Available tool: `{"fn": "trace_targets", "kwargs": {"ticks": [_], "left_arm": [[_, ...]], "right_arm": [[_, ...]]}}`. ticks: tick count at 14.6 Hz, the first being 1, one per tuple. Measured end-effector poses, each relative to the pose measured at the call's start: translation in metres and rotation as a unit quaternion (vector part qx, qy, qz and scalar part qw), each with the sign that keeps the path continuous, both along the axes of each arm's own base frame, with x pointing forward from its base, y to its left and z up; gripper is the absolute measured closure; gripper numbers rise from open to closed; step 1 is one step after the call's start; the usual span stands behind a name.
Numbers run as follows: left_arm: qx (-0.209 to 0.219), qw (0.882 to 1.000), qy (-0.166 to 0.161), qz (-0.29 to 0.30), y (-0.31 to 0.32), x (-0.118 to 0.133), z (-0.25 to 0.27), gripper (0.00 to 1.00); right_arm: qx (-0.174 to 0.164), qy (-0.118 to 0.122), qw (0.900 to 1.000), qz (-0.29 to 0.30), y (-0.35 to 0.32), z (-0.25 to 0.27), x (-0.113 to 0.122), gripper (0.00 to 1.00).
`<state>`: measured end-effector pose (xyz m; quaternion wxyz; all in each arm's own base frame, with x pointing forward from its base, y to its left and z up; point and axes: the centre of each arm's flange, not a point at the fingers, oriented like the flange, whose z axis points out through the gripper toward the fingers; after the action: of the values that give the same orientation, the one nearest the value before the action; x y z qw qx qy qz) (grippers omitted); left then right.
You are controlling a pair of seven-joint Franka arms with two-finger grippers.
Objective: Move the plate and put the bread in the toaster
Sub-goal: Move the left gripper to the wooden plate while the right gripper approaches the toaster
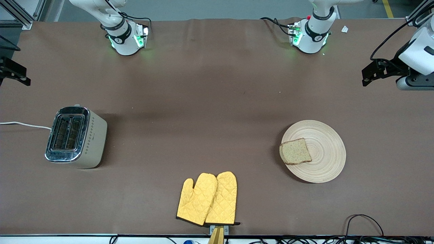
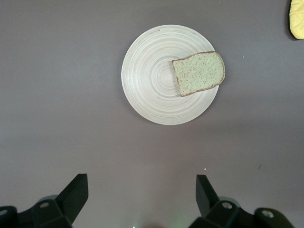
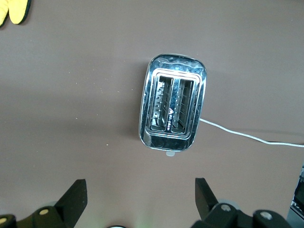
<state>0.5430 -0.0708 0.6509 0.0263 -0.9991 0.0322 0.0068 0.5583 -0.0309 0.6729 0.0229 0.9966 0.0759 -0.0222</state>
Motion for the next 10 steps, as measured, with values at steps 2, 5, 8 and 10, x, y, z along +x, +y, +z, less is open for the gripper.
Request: {"fn": "trace_targets", "kwargs": {"ticks": [2,5,8,10], "left_arm": [[0.000,1.000,0.000,0.000,0.000,0.000,0.000,0.00],[0.000,1.000,0.002,0.000,0.000,0.002,-0.003,0.00],[-0.014,1.000,0.000,0.010,0.010,0.022,-0.023,0.00],[-0.058,0.998,0.004,0.029,0.027,0.047,-0.052,0.00]], "right_arm": [[-0.001,0.002,1.000,-0.006,-0.002,-0.001,0.000,0.00],[0.001,0.005,0.997,-0.078,-0.013,-0.002,-0.003,0.00],[0.000,0.007,0.995,-0.100,-0.013,-0.002,-0.003,0.00],[0.003,0.012,0.995,-0.101,-0.012,-0.003,-0.004,0.00]]}}
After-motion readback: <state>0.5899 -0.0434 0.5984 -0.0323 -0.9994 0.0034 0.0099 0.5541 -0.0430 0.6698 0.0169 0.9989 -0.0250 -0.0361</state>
